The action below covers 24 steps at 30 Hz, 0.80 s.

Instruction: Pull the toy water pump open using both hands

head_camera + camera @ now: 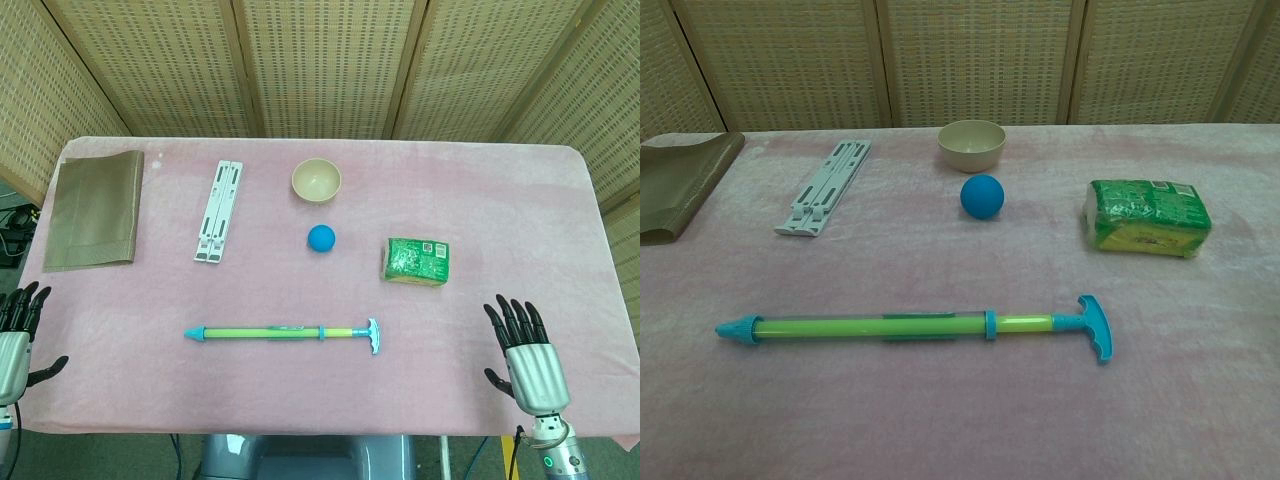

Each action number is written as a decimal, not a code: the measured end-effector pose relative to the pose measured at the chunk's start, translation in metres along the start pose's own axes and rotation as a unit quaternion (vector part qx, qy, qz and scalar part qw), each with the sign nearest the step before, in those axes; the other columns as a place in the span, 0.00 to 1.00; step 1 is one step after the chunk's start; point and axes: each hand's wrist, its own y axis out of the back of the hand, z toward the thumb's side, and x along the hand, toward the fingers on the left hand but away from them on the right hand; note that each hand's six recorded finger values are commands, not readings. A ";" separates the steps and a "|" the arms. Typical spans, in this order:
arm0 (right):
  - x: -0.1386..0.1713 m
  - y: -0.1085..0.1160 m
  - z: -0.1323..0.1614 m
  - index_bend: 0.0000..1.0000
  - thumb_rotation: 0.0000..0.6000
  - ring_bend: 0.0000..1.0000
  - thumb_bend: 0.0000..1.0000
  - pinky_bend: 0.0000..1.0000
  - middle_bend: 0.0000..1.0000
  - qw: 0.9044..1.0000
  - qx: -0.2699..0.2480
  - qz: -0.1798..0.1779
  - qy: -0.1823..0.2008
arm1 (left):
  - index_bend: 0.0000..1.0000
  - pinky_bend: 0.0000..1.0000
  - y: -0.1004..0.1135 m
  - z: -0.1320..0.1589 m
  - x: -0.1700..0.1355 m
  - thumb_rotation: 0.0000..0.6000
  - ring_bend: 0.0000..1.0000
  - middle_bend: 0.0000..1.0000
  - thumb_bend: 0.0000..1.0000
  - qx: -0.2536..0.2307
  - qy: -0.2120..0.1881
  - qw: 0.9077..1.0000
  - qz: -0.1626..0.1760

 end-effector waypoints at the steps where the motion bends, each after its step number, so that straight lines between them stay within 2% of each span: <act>1: 0.000 0.000 0.000 0.05 1.00 0.00 0.17 0.00 0.00 1.000 0.000 0.000 0.000 | 0.00 0.00 0.000 0.000 0.000 1.00 0.00 0.00 0.00 0.000 0.000 1.000 0.000; 24: 0.002 -0.001 0.003 0.07 1.00 0.00 0.17 0.00 0.00 1.000 -0.002 0.004 0.008 | 0.00 0.00 0.003 0.003 -0.002 1.00 0.00 0.00 0.00 -0.001 -0.003 1.000 0.005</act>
